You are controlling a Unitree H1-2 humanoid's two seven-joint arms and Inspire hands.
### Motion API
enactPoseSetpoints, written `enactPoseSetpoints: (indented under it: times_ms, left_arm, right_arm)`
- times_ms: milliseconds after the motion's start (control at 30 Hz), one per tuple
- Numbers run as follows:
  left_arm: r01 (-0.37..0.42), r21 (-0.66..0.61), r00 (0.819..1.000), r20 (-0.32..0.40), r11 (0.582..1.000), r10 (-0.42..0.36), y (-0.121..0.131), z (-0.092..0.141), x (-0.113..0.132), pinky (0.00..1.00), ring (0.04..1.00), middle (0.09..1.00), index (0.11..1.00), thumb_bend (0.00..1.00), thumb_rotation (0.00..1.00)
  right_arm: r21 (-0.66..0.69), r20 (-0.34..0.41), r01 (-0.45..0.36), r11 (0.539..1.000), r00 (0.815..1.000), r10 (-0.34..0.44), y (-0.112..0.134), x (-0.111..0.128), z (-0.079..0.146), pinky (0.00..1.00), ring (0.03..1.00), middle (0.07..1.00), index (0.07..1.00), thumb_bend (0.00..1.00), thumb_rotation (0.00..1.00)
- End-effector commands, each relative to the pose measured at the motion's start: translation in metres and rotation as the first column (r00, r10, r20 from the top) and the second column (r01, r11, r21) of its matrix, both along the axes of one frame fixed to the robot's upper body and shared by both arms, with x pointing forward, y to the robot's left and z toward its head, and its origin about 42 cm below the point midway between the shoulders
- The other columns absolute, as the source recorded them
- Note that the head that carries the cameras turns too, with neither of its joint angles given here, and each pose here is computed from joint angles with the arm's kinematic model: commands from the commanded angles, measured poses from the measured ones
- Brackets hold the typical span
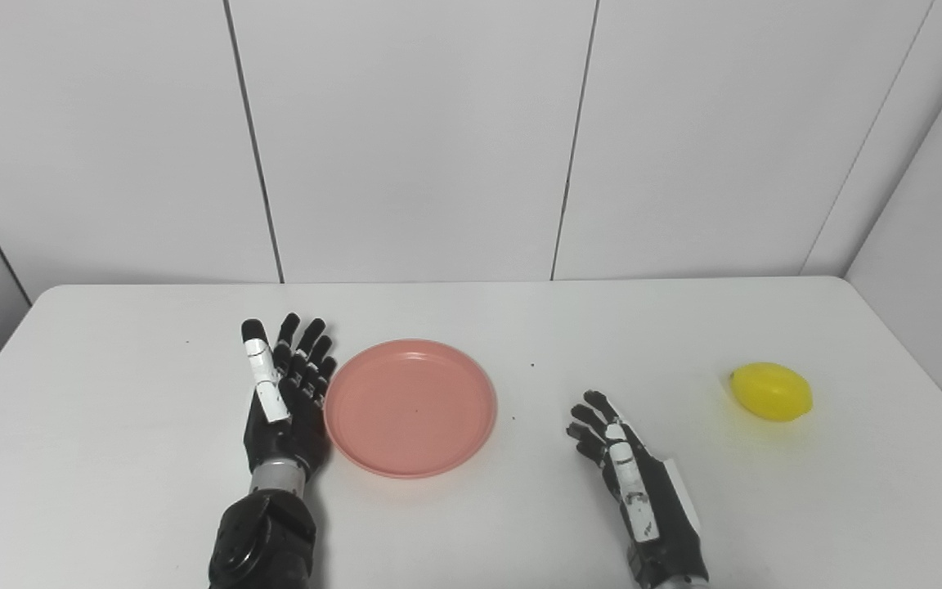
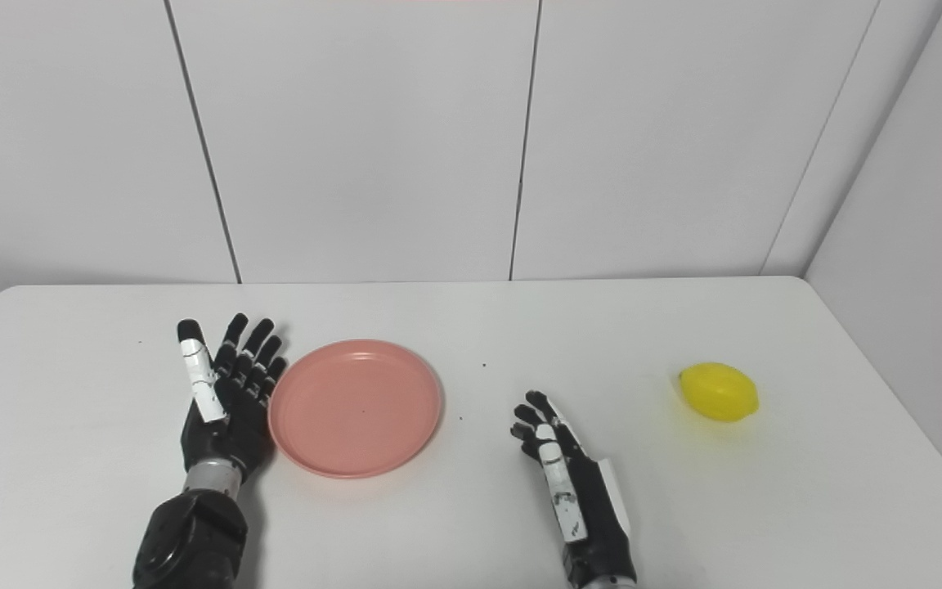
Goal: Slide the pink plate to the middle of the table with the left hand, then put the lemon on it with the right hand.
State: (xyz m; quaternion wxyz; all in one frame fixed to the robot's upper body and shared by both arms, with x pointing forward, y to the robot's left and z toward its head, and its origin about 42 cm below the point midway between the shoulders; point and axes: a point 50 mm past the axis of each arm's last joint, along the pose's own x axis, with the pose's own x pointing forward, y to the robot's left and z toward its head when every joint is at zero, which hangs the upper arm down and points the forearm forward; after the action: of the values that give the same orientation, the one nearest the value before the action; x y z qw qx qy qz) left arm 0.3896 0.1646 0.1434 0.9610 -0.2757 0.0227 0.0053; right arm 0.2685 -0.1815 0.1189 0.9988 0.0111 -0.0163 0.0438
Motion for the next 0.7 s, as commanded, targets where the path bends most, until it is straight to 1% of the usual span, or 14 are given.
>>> enactPoseSetpoints:
  times_ms: [0, 100, 200, 300, 400, 467, 667]
  left_arm:
    - [0.019, 0.008, 1.000, -0.012, 1.000, -0.018, -0.006, 0.002, 0.001, 1.00, 0.934, 0.895, 0.935, 0.75, 0.99]
    - [0.030, 0.011, 0.999, -0.014, 0.999, -0.030, -0.006, 0.001, -0.001, 1.00, 0.926, 0.888, 0.947, 0.75, 0.98]
    - [0.055, 0.032, 0.998, -0.009, 0.998, -0.055, -0.004, -0.001, 0.000, 1.00, 0.939, 0.915, 0.983, 0.77, 1.00]
    - [0.063, 0.042, 0.998, -0.008, 0.997, -0.063, -0.003, -0.003, 0.001, 1.00, 0.943, 0.919, 0.997, 0.78, 1.00]
    - [0.071, 0.049, 0.997, -0.014, 0.996, -0.071, -0.001, -0.005, 0.000, 1.00, 0.949, 0.919, 1.000, 0.78, 1.00]
    - [0.074, 0.038, 0.997, -0.021, 0.997, -0.073, 0.000, -0.008, 0.000, 1.00, 0.967, 0.936, 1.000, 0.78, 1.00]
    - [0.071, 0.019, 0.997, -0.029, 0.997, -0.071, -0.003, -0.009, -0.004, 1.00, 0.972, 0.937, 0.996, 0.78, 0.98]
  right_arm:
    - [0.001, -0.062, -0.057, 0.998, 0.996, 0.057, 0.015, 0.000, -0.005, 0.87, 0.844, 0.869, 0.897, 0.60, 1.00]
    - [-0.006, -0.062, -0.059, 0.998, 0.996, 0.058, 0.018, 0.001, -0.006, 0.87, 0.841, 0.866, 0.894, 0.60, 1.00]
    - [-0.003, -0.065, -0.058, 0.998, 0.996, 0.058, 0.023, 0.003, -0.006, 0.87, 0.836, 0.863, 0.894, 0.60, 1.00]
    - [0.001, -0.066, -0.059, 0.998, 0.996, 0.059, 0.026, 0.004, -0.006, 0.87, 0.843, 0.869, 0.898, 0.59, 1.00]
    - [-0.001, -0.068, -0.059, 0.998, 0.996, 0.059, 0.028, 0.005, -0.005, 0.87, 0.847, 0.873, 0.900, 0.59, 1.00]
    - [-0.009, -0.068, -0.057, 0.998, 0.996, 0.056, 0.030, 0.005, -0.004, 0.85, 0.839, 0.867, 0.893, 0.59, 1.00]
    - [-0.008, -0.057, -0.035, 0.999, 0.998, 0.035, 0.026, 0.003, -0.004, 0.85, 0.837, 0.868, 0.887, 0.59, 1.00]
